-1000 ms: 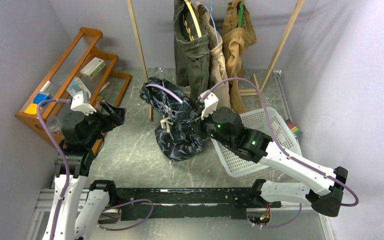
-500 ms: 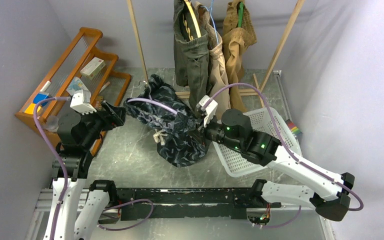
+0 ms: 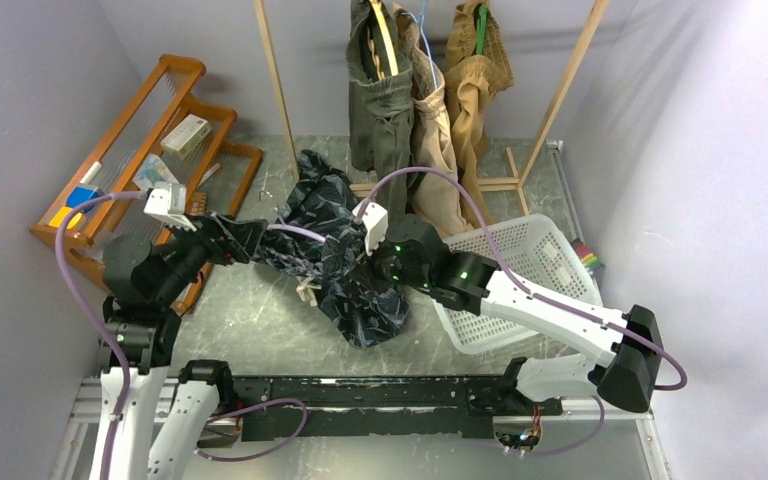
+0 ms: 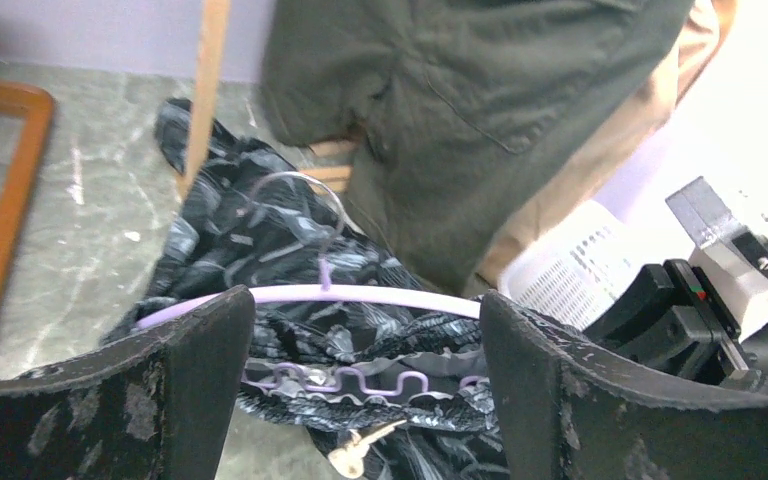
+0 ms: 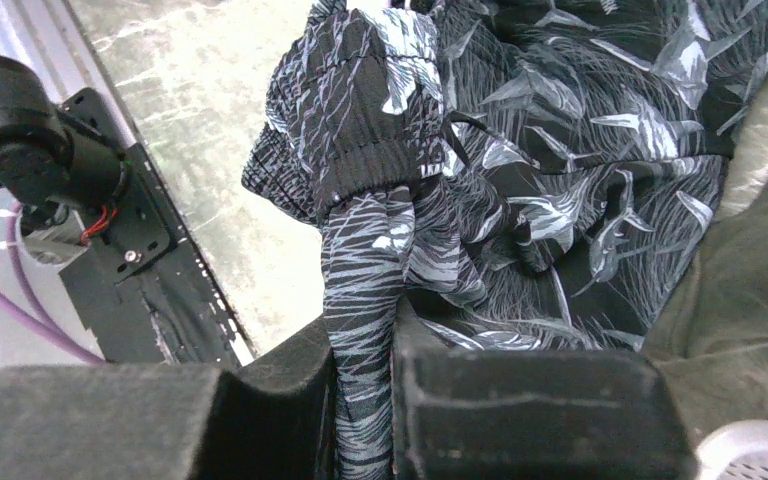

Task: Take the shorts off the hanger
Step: Pick up the hanger from the clothes rod.

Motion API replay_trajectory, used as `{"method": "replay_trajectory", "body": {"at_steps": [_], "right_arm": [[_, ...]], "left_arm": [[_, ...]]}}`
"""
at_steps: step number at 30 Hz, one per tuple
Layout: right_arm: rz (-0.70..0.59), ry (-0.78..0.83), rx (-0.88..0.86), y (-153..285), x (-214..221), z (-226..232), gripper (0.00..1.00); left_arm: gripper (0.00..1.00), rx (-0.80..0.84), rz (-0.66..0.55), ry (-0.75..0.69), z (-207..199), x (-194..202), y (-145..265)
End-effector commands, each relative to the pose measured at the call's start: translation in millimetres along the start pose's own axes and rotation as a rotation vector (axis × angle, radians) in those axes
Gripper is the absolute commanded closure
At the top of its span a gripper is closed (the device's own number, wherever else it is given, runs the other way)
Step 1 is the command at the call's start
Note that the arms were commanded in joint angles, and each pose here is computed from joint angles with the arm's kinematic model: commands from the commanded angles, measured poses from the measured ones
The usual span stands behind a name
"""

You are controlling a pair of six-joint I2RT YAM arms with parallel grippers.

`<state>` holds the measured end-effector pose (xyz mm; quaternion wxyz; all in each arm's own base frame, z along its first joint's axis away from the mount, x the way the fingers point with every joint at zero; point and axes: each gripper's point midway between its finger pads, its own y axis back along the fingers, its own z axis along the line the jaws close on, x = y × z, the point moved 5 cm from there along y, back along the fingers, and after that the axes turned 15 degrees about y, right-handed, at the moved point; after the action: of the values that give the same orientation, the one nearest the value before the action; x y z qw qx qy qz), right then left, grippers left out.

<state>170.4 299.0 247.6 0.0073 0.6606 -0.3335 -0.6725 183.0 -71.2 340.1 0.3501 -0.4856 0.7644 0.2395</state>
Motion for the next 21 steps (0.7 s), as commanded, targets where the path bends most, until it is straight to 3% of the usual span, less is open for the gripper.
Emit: {"method": "replay_trajectory", "body": {"at_steps": [1, 12, 21], "right_arm": [[-0.204, 0.001, -0.073, 6.9, -47.5, 7.7, 1.0], [-0.247, -0.023, -0.119, 16.2, -51.1, 14.8, 1.0], [-0.248, -0.026, -0.185, 13.9, -47.6, 23.4, 1.0]], "left_arm": [[0.14, 0.117, 0.128, -0.01, -6.4, 13.7, -12.6], [0.24, 0.133, 0.216, 0.063, 9.5, 32.4, -35.3], [0.34, 0.13, 0.115, 0.077, 9.1, 20.0, -42.2]]}}
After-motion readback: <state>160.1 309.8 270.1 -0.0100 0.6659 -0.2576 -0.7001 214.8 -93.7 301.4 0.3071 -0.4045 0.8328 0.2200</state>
